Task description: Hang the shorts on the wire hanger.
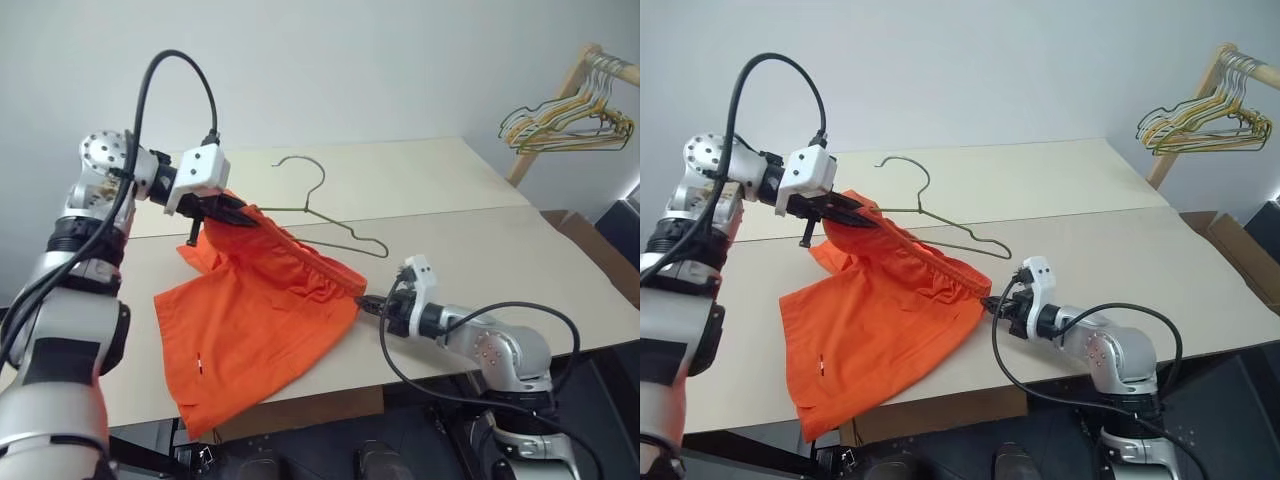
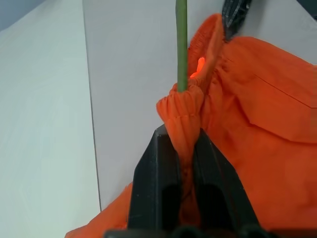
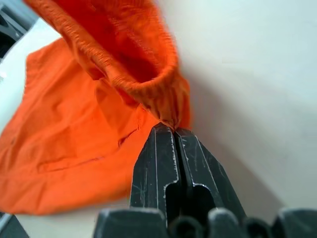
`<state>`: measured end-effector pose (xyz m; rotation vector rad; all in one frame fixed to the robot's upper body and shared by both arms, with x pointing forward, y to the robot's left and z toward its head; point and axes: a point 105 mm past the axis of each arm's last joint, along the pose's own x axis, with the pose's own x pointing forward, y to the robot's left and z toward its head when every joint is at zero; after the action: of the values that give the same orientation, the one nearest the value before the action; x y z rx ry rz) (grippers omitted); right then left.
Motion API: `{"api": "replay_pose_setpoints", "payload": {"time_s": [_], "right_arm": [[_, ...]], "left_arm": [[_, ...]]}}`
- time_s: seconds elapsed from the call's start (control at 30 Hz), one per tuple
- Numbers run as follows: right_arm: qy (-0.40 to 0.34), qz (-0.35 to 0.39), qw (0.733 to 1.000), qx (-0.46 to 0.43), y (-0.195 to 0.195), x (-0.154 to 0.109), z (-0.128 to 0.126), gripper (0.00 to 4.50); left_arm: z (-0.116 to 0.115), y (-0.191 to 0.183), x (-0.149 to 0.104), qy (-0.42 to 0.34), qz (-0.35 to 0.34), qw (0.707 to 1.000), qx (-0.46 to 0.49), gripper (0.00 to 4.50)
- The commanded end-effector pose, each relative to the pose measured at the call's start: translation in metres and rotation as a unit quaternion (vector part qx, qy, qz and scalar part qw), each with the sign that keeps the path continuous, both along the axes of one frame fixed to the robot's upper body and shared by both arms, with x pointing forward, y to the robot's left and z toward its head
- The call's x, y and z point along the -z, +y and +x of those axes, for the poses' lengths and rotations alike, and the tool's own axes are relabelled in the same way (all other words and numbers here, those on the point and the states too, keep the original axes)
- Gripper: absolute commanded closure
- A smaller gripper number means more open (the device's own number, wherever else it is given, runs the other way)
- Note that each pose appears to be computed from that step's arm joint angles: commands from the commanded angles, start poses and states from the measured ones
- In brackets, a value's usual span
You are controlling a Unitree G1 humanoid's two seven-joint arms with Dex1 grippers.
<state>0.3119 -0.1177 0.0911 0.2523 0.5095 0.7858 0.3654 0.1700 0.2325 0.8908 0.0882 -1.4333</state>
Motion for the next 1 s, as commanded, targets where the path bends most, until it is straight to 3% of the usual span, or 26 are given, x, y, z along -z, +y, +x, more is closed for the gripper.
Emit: {"api": "replay_pose_setpoints", "payload": {"time_s": [0.03,0.37,0.43,0.57,0.8,1.0], "right_arm": [[-0.043,-0.01,0.999,-0.002,-0.019,-0.018,0.007,4.44],[-0.061,-0.05,0.997,-0.027,-0.039,-0.021,0.013,4.44],[-0.065,-0.052,0.996,-0.028,-0.041,-0.023,0.014,4.44],[-0.104,-0.091,0.989,-0.047,-0.046,-0.027,0.012,4.44],[-0.227,-0.223,0.939,-0.128,-0.052,-0.051,0.007,4.44],[-0.319,-0.336,0.864,-0.196,-0.05,-0.099,0.014,4.44]], "left_arm": [[-0.006,0.002,-0.018,-0.016,-0.015,1.0,0.009,4.5],[-0.01,0.01,-0.01,-0.01,-0.001,1.0,0.012,4.5],[-0.009,0.015,-0.004,-0.01,0.027,1.0,0.005,4.5],[-0.004,0.018,0.001,-0.01,0.041,0.999,-0.008,4.5],[0.002,0.011,0.003,-0.032,0.056,0.998,-0.001,4.5],[0.012,-0.009,-0.007,-0.083,0.065,0.994,0.005,4.5]]}}
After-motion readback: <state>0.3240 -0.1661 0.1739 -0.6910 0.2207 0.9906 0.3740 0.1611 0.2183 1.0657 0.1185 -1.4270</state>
